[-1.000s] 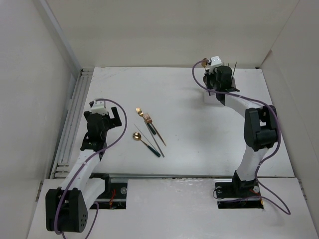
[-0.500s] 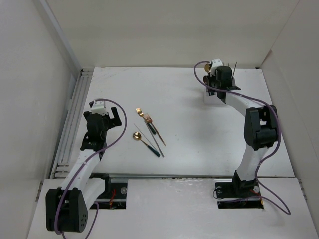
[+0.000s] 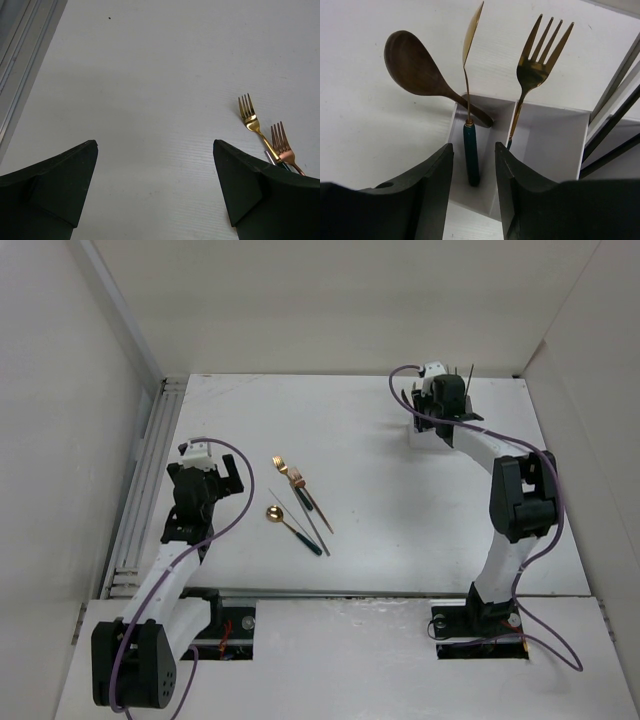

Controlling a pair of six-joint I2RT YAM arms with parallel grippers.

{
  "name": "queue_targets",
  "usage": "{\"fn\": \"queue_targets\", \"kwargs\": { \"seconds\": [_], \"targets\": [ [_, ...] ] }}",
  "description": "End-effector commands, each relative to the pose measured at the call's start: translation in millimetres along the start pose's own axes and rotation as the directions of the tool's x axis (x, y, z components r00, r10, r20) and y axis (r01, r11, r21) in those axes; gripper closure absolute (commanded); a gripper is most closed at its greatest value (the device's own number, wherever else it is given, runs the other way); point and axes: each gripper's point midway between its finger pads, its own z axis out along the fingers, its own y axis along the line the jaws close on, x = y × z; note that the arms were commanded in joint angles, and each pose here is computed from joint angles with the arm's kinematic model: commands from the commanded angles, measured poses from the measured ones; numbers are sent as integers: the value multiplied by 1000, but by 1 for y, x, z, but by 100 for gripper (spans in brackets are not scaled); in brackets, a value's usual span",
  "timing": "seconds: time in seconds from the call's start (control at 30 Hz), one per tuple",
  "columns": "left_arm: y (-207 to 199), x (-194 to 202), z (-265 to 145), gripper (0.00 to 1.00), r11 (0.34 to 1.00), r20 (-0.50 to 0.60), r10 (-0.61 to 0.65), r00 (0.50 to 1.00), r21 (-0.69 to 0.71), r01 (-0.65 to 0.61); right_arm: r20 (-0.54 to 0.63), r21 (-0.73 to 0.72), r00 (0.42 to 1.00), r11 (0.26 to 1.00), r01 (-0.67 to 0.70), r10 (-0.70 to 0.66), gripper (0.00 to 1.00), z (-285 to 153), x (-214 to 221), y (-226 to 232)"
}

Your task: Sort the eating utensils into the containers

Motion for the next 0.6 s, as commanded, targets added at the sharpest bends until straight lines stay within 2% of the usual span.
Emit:
{"fn": "queue_targets", "kwargs": {
  "seconds": [0.0,0.13,0.2,0.3,0.37,0.4,0.47,0.57],
  "targets": [
    [-3,-33,-3,0,1000,101,-18,995,10,17,130,14,991,1000,5,-6,55,-31,-54,-10],
    [-3,-31,-4,0,1000,92,-16,996,9,16,197,-9,973,992,123,-118,53,-70,-80,19],
    [-3,-31,-4,0,1000,92,-30,995,10,29,220,-79,961,979,186,-165,47,-89,-88,65],
    [-4,-29,-5,0,998,92,-58,994,13,57,156,-275,957,920,278,-243,46,-106,-60,144],
    [-4,-29,-5,0,998,92,-58,994,13,57,24,-360,962,895,263,-273,49,-105,-21,180],
    [-4,-31,-6,0,998,101,-59,993,15,58,20,-420,956,865,273,-292,53,-114,-16,213],
    [-4,-31,-6,0,998,101,-59,993,15,58,-25,-498,942,821,279,-335,53,-120,13,258],
    [-4,-29,-7,0,998,101,-59,993,15,58,-54,-561,928,781,276,-367,54,-122,40,294]
  ]
}}
